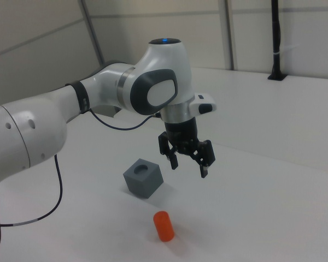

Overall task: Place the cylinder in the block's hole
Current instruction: 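Move the open gripper over the orange cylinder and lower it, then close the gripper around the orange cylinder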

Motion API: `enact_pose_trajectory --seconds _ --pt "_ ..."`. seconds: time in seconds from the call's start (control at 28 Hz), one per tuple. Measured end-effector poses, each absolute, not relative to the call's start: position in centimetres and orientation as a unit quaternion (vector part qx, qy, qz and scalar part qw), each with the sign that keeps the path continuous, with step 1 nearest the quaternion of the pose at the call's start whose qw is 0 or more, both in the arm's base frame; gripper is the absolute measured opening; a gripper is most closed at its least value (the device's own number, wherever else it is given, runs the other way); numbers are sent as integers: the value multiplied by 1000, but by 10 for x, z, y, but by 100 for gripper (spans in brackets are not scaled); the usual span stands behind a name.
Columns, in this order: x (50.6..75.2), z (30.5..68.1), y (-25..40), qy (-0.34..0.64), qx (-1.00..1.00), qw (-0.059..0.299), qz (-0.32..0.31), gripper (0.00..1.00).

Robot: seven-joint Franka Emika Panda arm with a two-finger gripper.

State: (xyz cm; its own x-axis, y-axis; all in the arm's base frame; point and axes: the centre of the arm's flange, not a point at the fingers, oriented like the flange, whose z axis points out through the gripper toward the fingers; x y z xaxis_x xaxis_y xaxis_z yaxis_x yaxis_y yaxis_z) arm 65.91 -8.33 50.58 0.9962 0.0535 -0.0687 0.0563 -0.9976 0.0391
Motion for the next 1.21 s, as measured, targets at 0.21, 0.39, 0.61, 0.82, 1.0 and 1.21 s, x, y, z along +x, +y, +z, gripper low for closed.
enact_pose_trajectory --seconds 0.21,0.39,0.61,0.82,1.0,1.21 --pt "645 511 -86 87 996 18 -12 100" --pt "618 505 -83 106 994 15 20 100" --pt "595 484 -66 124 992 10 23 100" --pt "584 459 -44 172 985 2 2 100" --pt "584 432 -21 195 981 -3 -12 100" --pt "595 392 0 218 976 2 -16 100"
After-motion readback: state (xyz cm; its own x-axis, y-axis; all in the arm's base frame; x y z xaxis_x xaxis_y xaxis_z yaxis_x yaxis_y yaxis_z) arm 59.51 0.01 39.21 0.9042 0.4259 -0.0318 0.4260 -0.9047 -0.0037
